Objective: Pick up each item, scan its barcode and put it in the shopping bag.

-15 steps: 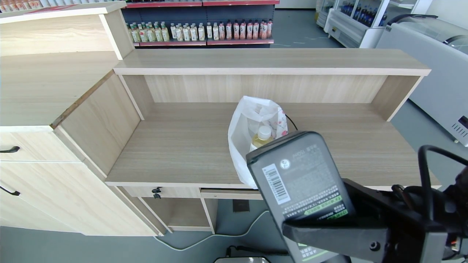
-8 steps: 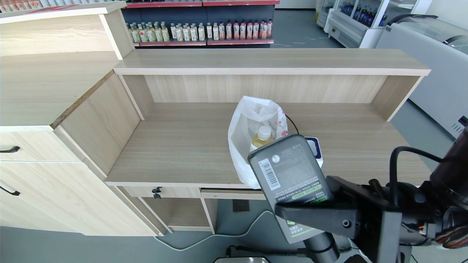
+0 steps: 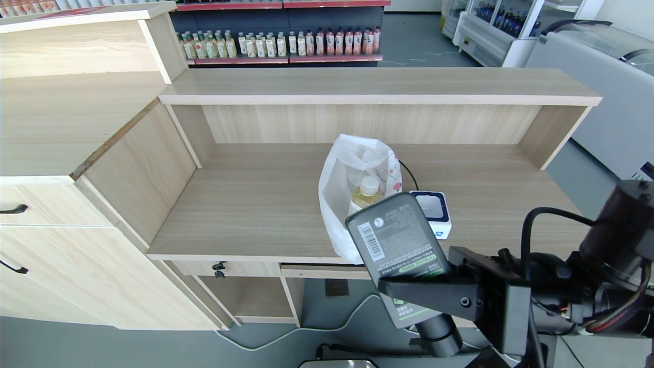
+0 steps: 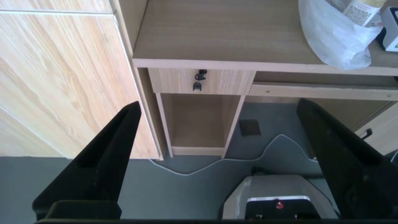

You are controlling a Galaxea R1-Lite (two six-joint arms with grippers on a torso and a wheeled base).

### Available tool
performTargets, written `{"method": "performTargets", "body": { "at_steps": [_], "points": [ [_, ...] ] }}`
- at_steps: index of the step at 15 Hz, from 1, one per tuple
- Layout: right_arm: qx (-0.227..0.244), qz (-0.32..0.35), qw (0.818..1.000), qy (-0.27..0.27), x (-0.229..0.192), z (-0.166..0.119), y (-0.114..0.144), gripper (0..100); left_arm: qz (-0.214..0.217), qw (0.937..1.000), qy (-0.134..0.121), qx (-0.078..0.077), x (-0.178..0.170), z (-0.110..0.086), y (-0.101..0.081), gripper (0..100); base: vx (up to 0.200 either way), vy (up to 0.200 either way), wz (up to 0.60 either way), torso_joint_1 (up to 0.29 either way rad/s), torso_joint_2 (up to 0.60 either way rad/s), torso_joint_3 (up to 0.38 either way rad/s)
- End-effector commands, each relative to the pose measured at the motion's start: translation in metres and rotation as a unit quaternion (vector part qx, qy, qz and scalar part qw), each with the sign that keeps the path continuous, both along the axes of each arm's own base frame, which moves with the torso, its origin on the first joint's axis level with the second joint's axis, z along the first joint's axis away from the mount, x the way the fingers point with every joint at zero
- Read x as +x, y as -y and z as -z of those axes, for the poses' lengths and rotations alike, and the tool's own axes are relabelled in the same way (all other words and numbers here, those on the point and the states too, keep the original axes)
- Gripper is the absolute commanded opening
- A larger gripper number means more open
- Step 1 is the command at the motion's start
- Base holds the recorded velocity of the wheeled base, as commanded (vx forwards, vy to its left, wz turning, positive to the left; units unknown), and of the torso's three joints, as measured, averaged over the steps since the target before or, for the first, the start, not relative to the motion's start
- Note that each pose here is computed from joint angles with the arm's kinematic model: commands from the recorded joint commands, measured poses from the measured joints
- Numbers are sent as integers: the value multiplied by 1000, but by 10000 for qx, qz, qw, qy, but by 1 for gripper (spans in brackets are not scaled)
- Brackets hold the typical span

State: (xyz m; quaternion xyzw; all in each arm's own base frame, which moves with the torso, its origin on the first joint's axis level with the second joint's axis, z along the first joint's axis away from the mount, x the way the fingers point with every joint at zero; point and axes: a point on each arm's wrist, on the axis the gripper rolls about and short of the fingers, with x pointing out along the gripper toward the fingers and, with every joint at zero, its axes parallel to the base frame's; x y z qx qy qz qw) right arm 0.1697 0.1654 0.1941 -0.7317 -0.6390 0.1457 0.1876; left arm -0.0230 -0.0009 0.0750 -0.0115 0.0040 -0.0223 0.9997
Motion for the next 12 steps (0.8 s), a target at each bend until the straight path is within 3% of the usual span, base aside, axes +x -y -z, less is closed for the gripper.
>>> {"method": "performTargets", "body": {
  "at_steps": [1,9,10,11,12],
  "points": [
    [-6,12,10000,-3,1,0,0,0,-1,10000,-1,-1,0,0,0,100,0,0,0,0,0,0],
    [28,41,10000,-34,-2,-1,4,0,-1,10000,-9,-1,0,0,0,100,0,0,0,0,0,0],
    [205,40,9985,-507,-1,-8,3,0,-1,10000,-1,-1,0,0,0,100,0,0,0,0,0,0],
    [838,287,9864,-1382,2,-33,2,0,-1,10000,-1,-1,0,0,0,100,0,0,0,0,0,0],
    [1775,998,9564,-2096,5,-56,7,0,-1,10000,-1,-1,0,0,0,100,0,0,0,0,0,0]
  ]
}}
